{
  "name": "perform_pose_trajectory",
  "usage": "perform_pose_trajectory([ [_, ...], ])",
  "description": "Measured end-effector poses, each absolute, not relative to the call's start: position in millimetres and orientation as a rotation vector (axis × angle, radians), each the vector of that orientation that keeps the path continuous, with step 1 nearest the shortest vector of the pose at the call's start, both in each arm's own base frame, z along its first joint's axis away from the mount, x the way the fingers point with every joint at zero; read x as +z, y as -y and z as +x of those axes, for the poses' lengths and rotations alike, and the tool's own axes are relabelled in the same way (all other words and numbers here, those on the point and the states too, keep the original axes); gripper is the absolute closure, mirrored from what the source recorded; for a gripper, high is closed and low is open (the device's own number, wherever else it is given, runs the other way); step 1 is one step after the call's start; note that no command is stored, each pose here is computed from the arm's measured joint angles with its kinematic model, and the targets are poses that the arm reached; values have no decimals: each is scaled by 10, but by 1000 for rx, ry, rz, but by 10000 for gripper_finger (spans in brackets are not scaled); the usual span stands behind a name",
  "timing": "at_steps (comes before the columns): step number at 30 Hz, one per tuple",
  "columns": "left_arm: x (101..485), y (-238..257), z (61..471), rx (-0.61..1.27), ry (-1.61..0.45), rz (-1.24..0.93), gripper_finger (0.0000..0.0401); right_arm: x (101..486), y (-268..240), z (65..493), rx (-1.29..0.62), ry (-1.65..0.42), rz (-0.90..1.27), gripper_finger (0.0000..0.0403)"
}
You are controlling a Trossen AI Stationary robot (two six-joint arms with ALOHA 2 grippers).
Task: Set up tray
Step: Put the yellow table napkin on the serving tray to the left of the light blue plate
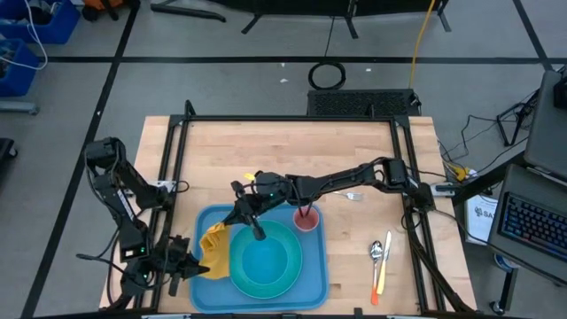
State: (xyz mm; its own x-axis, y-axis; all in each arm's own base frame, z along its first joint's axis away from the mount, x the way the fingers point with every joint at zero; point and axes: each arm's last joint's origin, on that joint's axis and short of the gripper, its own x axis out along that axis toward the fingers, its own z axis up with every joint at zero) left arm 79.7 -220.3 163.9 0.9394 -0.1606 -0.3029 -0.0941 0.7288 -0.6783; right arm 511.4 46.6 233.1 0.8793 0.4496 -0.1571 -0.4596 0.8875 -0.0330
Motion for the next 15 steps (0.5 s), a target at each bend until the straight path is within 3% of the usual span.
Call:
perform_pose_trajectory([
  [15,1632,2239,722,-78,-420,-838,394,2163,-410,5176,504,-146,-7,403],
])
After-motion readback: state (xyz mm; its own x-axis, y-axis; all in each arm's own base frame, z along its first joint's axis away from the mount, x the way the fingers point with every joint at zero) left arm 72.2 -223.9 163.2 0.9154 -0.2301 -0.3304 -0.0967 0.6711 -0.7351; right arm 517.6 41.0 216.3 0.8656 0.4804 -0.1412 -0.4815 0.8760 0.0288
